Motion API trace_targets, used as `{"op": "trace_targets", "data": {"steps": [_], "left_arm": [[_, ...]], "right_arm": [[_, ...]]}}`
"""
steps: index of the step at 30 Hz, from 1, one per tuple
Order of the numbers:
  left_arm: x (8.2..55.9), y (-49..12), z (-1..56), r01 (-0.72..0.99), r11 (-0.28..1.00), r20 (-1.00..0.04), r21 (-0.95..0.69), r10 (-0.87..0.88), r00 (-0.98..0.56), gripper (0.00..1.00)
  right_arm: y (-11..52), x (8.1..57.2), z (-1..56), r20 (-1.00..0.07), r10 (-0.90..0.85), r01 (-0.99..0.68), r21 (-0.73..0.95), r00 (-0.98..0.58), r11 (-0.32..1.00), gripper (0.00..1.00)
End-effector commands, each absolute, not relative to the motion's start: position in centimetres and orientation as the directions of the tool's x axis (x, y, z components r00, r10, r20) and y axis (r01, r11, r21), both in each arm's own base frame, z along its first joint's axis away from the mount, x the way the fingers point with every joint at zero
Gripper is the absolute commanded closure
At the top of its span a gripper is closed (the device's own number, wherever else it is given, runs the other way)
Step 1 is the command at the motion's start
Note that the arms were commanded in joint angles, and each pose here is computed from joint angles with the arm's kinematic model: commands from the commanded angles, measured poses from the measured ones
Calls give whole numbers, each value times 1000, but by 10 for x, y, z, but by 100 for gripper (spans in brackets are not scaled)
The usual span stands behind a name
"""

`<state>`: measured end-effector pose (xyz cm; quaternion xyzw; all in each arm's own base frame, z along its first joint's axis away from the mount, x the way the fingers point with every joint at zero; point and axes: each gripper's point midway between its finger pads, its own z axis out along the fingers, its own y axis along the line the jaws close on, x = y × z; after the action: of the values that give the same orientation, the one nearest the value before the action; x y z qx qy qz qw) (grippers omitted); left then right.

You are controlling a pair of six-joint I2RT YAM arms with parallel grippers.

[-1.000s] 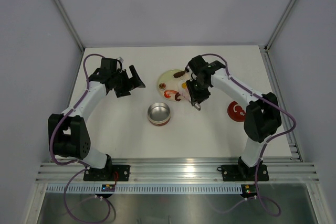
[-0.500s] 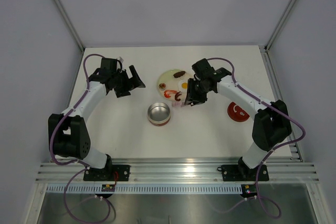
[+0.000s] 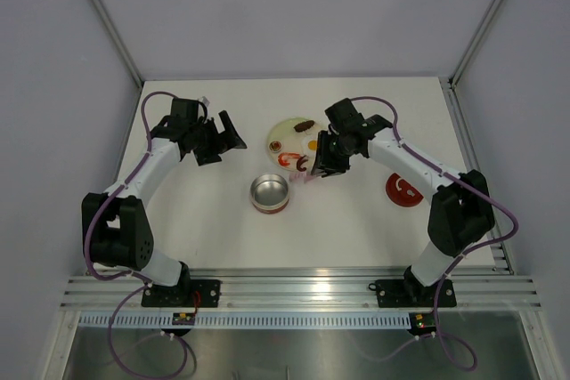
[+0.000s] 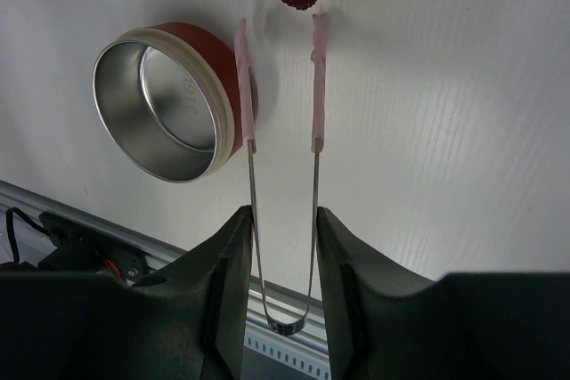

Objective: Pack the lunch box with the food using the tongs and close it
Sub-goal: Pick up the fake food from the plate.

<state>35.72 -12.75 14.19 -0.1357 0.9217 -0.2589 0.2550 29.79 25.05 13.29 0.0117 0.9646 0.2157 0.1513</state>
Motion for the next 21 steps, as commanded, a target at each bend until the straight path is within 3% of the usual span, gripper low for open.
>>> {"op": "trace_targets", "data": {"steps": [1, 21], "left_arm": [[362, -129, 142, -99, 830, -418, -549, -375, -827, 1], [361, -129, 139, -96, 832, -414, -546, -368, -833, 1]], "right_arm": [[248, 301, 161, -366, 104, -65, 422, -925, 904, 60], [242, 340, 198, -518, 151, -62, 370, -842, 927, 61]]}}
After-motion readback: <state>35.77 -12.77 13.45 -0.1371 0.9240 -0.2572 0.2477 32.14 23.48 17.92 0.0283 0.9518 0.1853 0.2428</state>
